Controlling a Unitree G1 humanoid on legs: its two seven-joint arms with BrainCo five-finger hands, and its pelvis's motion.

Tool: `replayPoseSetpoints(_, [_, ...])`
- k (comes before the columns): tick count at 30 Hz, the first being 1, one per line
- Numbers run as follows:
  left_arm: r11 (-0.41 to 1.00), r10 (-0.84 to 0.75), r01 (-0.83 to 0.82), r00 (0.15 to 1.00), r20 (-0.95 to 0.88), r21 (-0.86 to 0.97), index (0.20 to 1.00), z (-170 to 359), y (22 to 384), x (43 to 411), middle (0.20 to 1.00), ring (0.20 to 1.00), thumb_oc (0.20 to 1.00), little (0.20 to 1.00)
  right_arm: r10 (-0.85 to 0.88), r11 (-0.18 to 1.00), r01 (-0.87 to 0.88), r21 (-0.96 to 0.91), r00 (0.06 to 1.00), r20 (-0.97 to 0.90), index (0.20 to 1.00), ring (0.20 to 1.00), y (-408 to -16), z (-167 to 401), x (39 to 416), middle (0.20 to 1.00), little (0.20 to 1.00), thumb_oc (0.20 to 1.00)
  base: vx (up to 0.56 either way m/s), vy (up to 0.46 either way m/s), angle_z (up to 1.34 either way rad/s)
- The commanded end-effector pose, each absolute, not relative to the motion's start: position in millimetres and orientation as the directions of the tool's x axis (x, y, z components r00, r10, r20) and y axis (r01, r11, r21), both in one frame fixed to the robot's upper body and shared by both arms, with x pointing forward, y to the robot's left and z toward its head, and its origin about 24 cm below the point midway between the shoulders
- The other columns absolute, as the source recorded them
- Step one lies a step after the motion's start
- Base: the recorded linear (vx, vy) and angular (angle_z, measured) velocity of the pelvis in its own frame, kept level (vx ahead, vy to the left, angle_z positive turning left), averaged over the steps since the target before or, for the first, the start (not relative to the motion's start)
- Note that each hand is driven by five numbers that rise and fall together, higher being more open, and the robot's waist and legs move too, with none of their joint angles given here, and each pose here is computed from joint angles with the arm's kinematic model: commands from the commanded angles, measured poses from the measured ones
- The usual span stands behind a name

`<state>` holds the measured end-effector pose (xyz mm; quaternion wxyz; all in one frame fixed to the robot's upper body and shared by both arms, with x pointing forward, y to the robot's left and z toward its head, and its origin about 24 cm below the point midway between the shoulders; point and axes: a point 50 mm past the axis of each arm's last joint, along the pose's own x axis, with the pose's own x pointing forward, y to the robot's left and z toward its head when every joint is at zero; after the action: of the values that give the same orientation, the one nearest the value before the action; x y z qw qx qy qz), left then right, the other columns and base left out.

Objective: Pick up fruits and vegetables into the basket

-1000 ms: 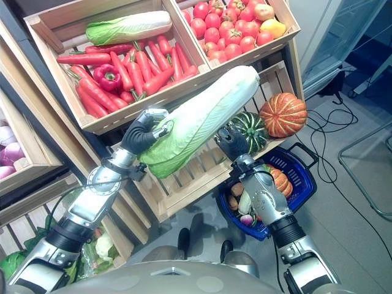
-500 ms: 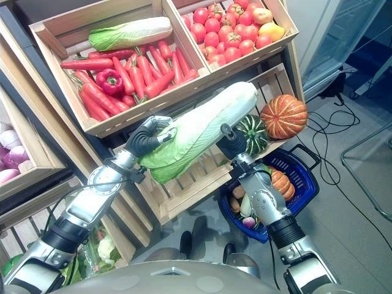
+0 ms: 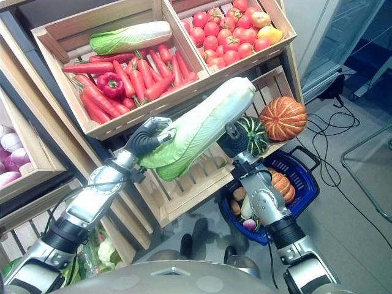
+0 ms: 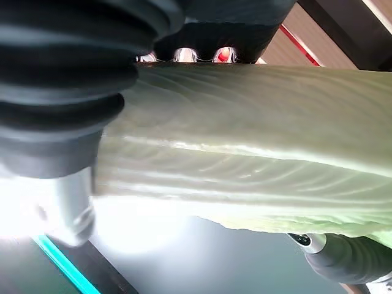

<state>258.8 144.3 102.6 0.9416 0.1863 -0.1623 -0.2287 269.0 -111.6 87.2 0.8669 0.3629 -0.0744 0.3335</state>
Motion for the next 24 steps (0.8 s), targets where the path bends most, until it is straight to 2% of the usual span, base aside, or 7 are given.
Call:
replayPoseSetpoints(1, [0.821,-0.477,0.333,0.846,0.238,0.464,0.2,107.5,149.2,267.4,0.2,0.2,0.2,0.2,0.523,0.401,-0.757,0.515,0.651,0.549,0.2,0.2,-93.9,120.1,263.7,0.2,0.2,0.2,0.0,0.0,0.0])
replayPoseSetpoints(13, [0.796,-0.488,0.334,0.848,0.208,0.505,0.2,107.2,151.8,267.8,0.2,0.2,0.2,0.2,0.542,0.433,-0.743,0.51,0.667,0.511,0.2,0.2,-93.8,114.4,263.6,0.2,0.2,0.2,0.0,0.0,0.0])
replayPoseSetpoints(18, [0.807,-0.458,0.313,0.867,0.197,0.5,0.2,104.8,156.4,268.6,0.2,0.2,0.2,0.2,0.509,0.46,-0.702,0.543,0.71,0.487,0.2,0.2,-98.5,109.5,265.6,0.2,0.2,0.2,0.0,0.0,0.0])
replayPoseSetpoints(19, [0.813,-0.447,0.304,0.872,0.199,0.497,0.413,104.7,157.1,269.1,0.413,0.413,0.413,0.413,0.494,0.47,-0.688,0.552,0.724,0.482,0.2,0.2,-99.6,108.8,266.5,0.2,0.2,0.2,0.0,0.0,0.0])
replayPoseSetpoints(20, [0.817,-0.431,0.286,0.88,0.201,0.501,1.0,103.4,158.6,269.6,1.0,1.0,1.0,1.0,0.477,0.484,-0.671,0.561,0.74,0.474,0.2,0.2,-101.3,107.4,267.5,0.2,0.2,0.2,0.0,0.0,0.0])
replayPoseSetpoints(24, [0.825,-0.405,0.257,0.89,0.211,0.504,1.0,102.4,162.3,269.0,1.0,1.0,1.0,1.0,0.429,0.517,-0.623,0.586,0.782,0.453,0.2,0.2,-106.8,102.5,268.0,0.2,0.2,0.2,0.0,0.0,0.0])
